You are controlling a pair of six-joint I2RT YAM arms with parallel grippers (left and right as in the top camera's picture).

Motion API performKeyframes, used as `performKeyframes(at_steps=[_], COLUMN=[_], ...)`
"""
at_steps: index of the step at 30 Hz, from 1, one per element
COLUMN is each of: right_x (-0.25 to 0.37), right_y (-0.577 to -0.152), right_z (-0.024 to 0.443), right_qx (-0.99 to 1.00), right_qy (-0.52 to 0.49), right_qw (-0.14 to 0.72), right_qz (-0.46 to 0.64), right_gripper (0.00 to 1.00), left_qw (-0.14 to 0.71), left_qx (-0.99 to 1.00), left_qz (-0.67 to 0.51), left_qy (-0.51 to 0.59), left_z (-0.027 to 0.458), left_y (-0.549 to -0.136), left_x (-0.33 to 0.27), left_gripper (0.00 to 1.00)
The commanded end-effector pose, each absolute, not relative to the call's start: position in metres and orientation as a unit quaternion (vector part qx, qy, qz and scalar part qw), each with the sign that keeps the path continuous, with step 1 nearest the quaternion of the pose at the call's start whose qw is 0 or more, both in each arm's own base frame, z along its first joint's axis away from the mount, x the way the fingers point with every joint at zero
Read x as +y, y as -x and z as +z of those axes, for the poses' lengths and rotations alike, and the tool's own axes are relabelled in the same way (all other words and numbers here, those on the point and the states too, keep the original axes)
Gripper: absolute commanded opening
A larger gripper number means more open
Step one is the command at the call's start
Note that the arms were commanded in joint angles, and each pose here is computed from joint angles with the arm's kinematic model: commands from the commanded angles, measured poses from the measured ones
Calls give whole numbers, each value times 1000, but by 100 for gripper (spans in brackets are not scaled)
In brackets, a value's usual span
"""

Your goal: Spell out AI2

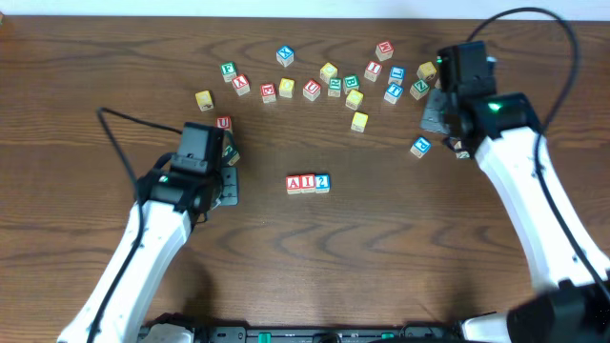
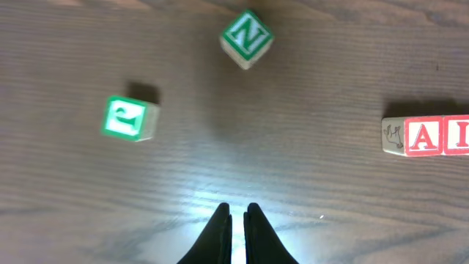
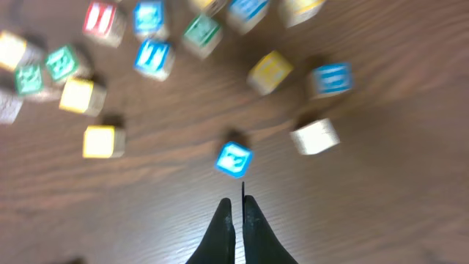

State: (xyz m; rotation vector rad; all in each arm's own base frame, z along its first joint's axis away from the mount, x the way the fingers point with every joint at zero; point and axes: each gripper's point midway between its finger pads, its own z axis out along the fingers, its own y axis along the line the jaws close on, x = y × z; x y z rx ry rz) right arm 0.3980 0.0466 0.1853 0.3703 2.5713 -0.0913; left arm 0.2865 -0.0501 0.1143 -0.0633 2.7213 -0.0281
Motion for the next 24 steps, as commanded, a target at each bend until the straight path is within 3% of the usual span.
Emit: performKeyframes(at_steps=[1,11,24], right_x=[77,135,193], right_y=[-400,-386,-321], right_z=[161,131,120], right_qx=[970,983,990], right_qy=[-88,-11,81], right_qw=[226,175,105], right_qz=[28,60,43], right_gripper=[1,1,1], left_qw=[243,245,245], left_qx=[970,969,969], left_qz=[1,-2,-2], left_qy=[34,36,35], left_z=[139,142,142], left_y=[-287,-284,-284], left_x=[-39,-39,-39], left_gripper=[9,8,8])
